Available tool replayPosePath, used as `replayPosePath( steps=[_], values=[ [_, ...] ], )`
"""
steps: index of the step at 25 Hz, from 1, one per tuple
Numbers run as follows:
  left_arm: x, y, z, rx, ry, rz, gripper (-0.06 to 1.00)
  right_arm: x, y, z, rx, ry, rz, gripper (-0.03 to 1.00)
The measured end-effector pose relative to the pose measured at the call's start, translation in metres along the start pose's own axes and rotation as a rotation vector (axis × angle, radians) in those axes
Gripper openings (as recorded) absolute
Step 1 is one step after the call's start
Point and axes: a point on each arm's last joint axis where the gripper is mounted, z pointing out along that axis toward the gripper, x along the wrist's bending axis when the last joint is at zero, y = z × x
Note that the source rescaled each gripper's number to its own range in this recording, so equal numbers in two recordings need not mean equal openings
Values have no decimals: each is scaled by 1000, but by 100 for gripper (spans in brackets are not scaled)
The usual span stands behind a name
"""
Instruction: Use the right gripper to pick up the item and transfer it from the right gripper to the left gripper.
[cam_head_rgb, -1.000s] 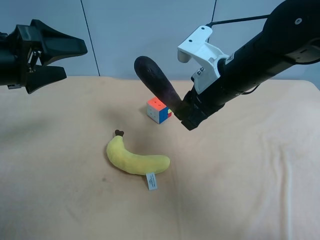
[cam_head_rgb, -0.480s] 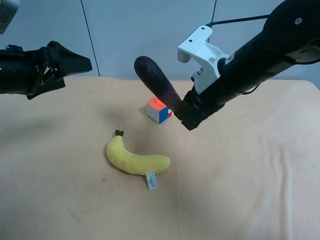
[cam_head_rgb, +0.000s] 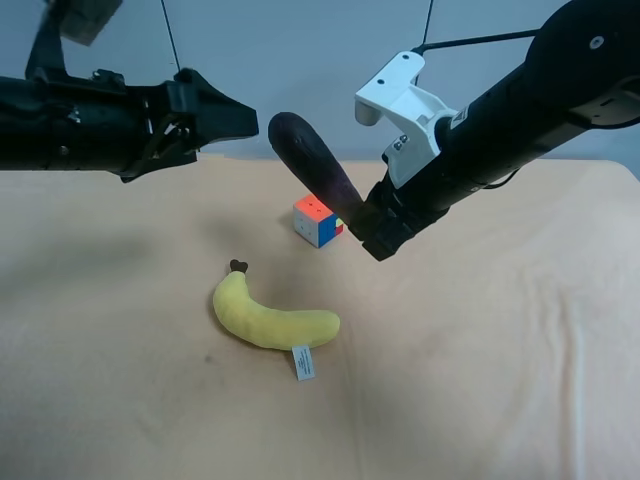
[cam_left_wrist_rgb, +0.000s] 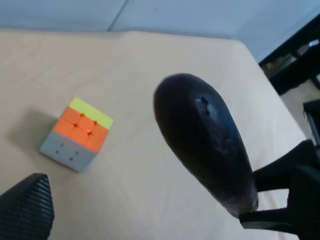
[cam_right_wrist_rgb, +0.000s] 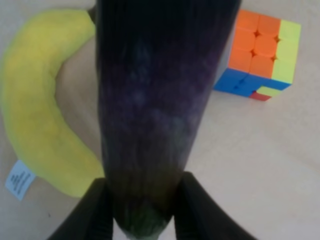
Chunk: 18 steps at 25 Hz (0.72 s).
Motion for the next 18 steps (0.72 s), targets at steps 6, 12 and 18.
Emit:
replayPosePath(
  steps=[6,12,18],
  values=[
    [-14,-12,26,77,-5,35,85,0,0,0,0,0,0,0],
    [-32,-7,34,75,-52,55,85,0,0,0,0,0,0,0],
    [-39,4,41,58,-77,43,85,0,0,0,0,0,0,0]
  ],
)
